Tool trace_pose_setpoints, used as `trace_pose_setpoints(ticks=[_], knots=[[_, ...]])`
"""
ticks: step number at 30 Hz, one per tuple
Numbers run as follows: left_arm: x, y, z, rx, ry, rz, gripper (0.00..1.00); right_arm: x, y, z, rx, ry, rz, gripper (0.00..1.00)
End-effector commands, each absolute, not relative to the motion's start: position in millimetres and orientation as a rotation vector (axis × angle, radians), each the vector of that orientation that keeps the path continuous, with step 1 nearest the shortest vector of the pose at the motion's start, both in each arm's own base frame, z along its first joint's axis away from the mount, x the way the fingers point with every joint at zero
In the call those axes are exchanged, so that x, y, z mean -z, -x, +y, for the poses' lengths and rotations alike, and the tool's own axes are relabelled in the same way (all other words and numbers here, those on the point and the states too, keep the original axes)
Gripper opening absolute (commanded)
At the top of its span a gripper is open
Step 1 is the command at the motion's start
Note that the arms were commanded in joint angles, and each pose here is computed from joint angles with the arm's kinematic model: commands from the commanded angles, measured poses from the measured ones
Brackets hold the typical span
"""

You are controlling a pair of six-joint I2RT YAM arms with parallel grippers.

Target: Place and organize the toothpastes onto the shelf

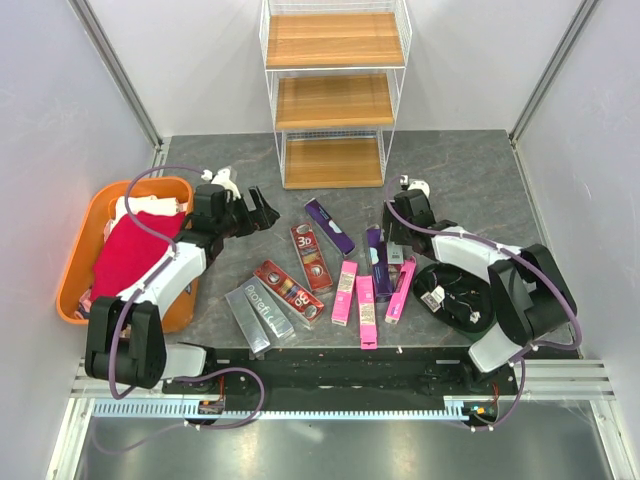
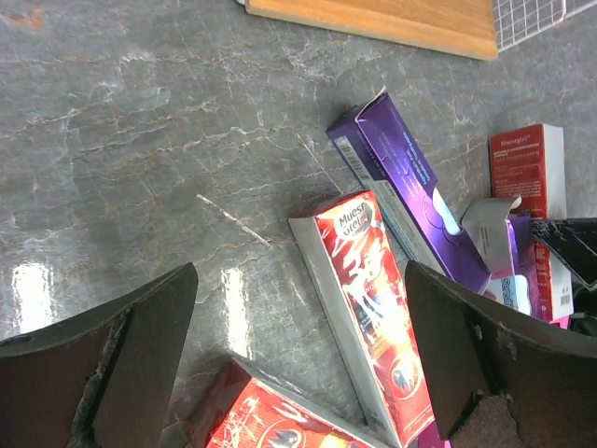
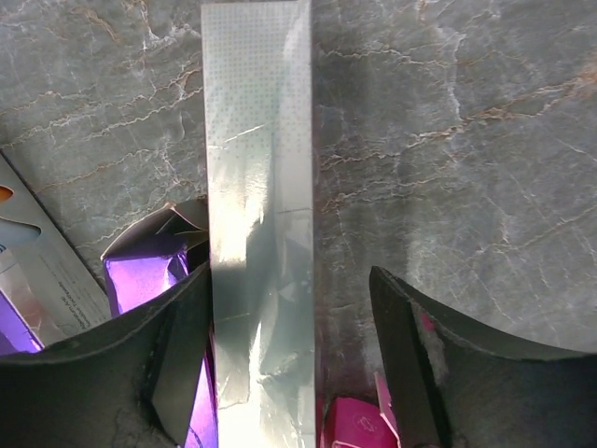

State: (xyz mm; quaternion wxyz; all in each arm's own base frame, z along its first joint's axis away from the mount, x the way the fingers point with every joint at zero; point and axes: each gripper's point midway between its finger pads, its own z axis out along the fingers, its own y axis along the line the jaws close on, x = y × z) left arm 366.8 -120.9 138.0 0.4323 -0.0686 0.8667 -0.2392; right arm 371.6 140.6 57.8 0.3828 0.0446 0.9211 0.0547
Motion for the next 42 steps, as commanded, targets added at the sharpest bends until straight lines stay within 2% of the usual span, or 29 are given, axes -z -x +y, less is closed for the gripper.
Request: trace_pose_setpoints(ticks=[1, 4, 8, 13, 18, 25, 29, 33, 39, 42], knots=[[-152, -372, -130, 0.644, 0.134, 2.139, 1.00, -59, -380, 144, -0.149, -0.133, 2.325, 0.71], [-154, -372, -131, 0.654, 0.131, 2.133, 1.00, -47, -378, 142, -0.124, -0.128, 2.361, 0.68], [-160, -372, -134, 0.674, 0.115, 2.123, 1.00, -40, -375, 145, -0.136, -0.113, 2.393, 0.50], [-178, -373, -142, 0.725, 0.072, 2.087, 1.00, -69, -383, 148, -0.153, -0.102, 2.339, 0.50], [-194, -373, -153, 0.801, 0.023, 2.053, 1.00, -125, -392, 169, -0.297, -0.029, 2.258, 0.48], [-239, -353, -197, 1.135, -0.233, 1.875, 1.00, -206, -378, 234, -0.743, 0.218, 2.112, 0.45], [-262, -335, -217, 1.360, -0.324, 1.771, 0.99, -248, -340, 279, -1.143, 0.440, 2.003, 0.45], [-276, -323, -226, 1.506, -0.384, 1.675, 0.99, -275, -315, 303, -1.442, 0.515, 1.897, 0.45], [-284, -316, -235, 1.618, -0.372, 1.597, 0.98, -306, -300, 319, -1.609, 0.561, 1.751, 0.45], [-286, -316, -242, 1.656, -0.366, 1.576, 0.97, -301, -296, 328, -1.625, 0.581, 1.776, 0.46]])
